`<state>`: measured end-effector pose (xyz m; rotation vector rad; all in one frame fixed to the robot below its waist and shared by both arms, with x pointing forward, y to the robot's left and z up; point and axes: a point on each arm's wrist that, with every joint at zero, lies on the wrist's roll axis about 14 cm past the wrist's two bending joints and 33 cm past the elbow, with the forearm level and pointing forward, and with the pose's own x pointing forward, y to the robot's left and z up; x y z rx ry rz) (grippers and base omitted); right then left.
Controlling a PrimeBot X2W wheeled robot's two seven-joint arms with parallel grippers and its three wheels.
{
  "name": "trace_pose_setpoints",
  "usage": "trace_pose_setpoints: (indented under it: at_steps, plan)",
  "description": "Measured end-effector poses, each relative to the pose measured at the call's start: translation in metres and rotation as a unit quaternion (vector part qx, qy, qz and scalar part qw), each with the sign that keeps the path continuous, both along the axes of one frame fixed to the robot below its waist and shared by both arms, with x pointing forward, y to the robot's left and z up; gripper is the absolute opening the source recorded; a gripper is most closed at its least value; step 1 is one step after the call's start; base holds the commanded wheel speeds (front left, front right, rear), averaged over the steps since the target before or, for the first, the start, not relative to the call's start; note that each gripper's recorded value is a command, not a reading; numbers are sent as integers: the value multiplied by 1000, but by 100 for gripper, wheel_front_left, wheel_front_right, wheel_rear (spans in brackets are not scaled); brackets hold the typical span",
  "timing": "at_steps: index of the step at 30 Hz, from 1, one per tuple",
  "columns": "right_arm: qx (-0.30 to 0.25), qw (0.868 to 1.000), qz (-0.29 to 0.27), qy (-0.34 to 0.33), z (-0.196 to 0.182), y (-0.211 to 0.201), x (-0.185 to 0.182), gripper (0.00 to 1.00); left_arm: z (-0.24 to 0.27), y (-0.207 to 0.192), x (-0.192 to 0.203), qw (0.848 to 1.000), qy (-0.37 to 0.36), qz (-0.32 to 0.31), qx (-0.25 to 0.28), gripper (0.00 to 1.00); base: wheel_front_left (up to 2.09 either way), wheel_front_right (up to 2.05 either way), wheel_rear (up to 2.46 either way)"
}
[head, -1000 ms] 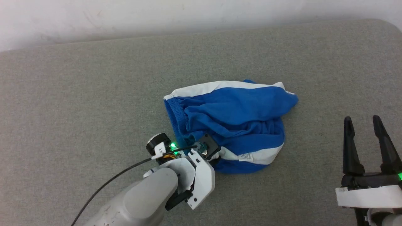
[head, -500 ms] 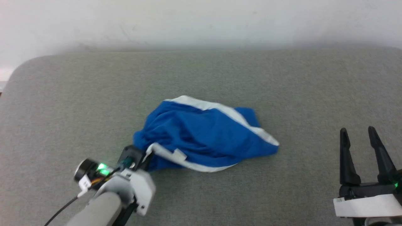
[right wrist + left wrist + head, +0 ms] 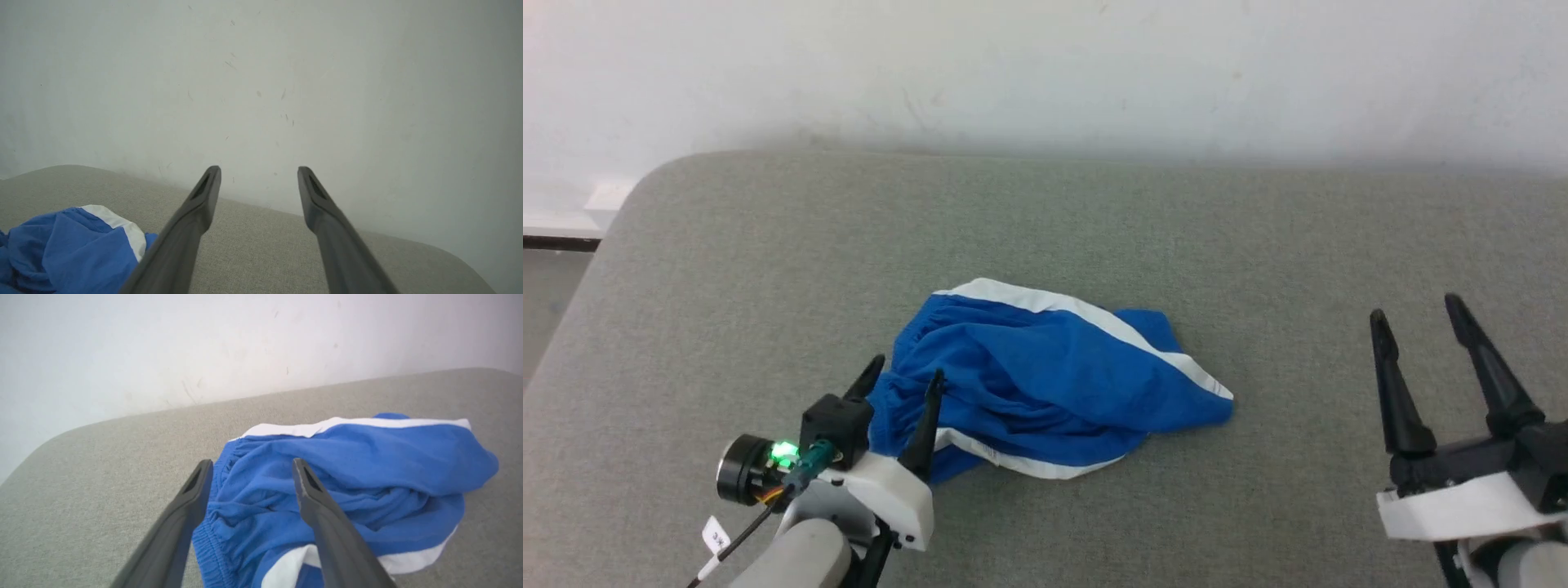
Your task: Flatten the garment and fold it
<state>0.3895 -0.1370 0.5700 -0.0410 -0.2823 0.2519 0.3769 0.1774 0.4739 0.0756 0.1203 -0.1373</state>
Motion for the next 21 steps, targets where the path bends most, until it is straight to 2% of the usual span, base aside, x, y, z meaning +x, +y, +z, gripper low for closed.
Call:
trace_pose_setpoints:
  at_steps: [6,11,17,21]
  plan:
    - [-66,995,72,-29,16,24,16,100,54,16,-6,993,-100,56,8,100,0,0,0]
    - [-138,978,154,42,-24,46,27,100,85,39,-17,977,-165,126,39,100,0,0,0]
    - [-215,933,221,187,-75,66,39,100,86,55,-26,965,-178,188,47,100,0,0,0]
    - [-243,895,250,277,-110,75,40,100,79,61,-25,963,-169,206,45,100,0,0,0]
